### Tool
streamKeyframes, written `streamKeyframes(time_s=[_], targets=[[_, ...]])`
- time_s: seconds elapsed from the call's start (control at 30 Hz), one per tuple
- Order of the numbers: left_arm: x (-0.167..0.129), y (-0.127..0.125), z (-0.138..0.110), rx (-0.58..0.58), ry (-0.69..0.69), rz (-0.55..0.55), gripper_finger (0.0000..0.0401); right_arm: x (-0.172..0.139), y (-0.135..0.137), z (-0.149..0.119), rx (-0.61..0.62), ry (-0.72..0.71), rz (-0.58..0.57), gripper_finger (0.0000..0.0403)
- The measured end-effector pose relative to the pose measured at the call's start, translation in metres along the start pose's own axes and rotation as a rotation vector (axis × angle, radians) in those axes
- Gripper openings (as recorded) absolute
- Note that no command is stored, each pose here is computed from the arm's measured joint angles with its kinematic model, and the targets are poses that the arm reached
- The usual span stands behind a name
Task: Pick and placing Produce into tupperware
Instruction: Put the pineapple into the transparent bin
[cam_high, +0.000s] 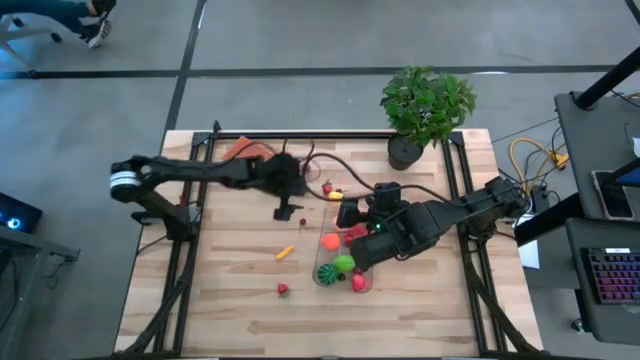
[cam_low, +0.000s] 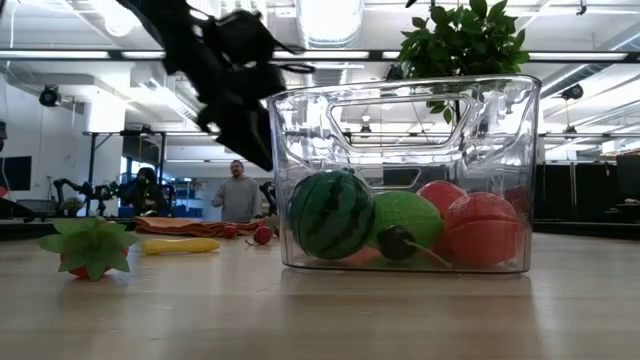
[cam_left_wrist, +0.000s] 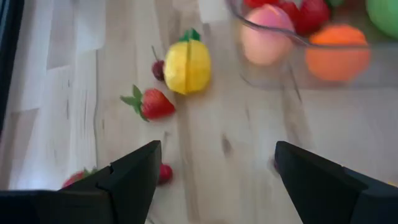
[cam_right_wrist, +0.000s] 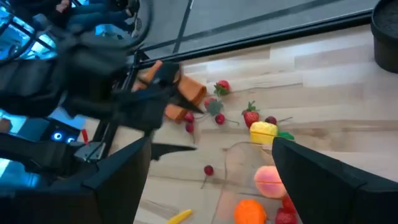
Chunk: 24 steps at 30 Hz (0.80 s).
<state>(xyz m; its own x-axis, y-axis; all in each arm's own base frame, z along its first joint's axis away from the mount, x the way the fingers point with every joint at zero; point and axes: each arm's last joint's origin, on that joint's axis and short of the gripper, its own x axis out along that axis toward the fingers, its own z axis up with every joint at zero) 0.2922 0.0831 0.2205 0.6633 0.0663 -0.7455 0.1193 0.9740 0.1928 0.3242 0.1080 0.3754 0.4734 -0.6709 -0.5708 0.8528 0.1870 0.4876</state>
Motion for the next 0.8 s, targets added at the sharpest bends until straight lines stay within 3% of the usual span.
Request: streamKeyframes(time_s=[0.1,0.3,0.8], targets=[[0.012,0.017,0.005,0.011,-0.016,-0.041,0.0299,0.0,0.001,0.002,0.013,0.0,0.002,0.0327],[0.037,0.029,0.017,0.176,-0.011,-0.07,0.0299,0.003,0.001,0.004,0.064,0.001,-0.01,0.0327],[0.08,0.041,0.031,0.18,-0.027,-0.128,0.0299,0.005,0.0,0.005,0.106,0.001,-0.025,0.0327]])
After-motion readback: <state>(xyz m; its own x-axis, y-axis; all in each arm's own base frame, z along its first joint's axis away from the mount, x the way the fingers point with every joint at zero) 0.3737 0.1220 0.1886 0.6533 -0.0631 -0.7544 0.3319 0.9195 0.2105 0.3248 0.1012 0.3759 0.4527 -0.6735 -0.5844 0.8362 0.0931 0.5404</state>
